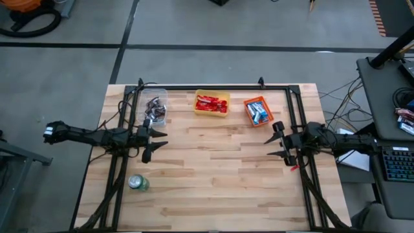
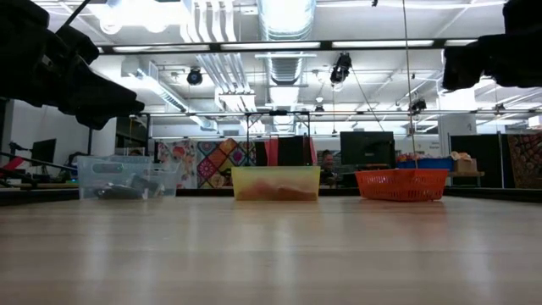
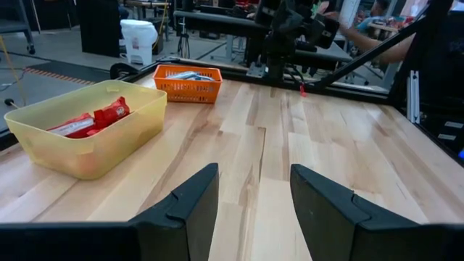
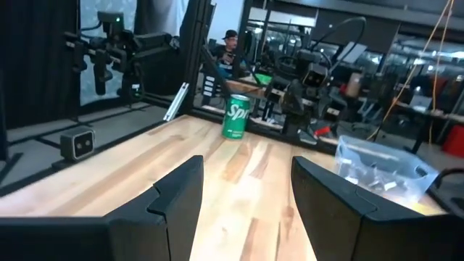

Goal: Sort candy
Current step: Return to Home Position

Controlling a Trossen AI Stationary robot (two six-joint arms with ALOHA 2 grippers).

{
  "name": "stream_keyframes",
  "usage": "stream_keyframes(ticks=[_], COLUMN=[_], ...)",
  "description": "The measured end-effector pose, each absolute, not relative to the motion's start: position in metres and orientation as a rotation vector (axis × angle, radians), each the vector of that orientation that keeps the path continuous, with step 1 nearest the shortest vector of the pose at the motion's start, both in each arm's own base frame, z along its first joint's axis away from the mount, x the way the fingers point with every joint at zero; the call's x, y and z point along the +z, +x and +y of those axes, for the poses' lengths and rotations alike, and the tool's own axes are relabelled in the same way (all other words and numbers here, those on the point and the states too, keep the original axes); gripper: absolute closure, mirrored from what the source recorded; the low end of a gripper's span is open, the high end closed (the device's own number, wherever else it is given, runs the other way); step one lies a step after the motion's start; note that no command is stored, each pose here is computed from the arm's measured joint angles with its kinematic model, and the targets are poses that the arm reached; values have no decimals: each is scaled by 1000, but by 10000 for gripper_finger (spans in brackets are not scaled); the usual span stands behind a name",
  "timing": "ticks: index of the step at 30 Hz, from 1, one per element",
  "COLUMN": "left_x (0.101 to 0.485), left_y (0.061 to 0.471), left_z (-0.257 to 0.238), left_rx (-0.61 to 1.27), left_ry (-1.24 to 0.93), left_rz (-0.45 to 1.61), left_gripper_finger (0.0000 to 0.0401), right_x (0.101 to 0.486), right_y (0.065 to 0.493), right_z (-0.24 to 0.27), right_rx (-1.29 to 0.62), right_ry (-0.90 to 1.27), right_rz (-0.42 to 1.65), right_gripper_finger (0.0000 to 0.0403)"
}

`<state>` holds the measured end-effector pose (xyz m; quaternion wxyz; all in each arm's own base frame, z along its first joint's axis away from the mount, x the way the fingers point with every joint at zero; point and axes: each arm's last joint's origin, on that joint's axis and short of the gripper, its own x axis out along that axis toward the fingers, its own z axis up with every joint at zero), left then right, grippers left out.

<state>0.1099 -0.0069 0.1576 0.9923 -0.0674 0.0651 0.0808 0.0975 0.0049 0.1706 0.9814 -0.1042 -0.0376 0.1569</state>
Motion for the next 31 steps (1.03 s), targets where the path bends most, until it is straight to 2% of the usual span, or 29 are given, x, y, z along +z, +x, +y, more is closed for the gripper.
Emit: stream_keyframes(ticks=[31], left_x=[158], left_y=[110], left_z=[-7], left_rx=[162], left_ry=[-135], left_rz=[131], left_gripper_finger=[246], right_x=[170], right_y=[98], right_z=[5], right_rx=[318], right_ry=[-163], right_rz=[-63], right_gripper_finger=[204])
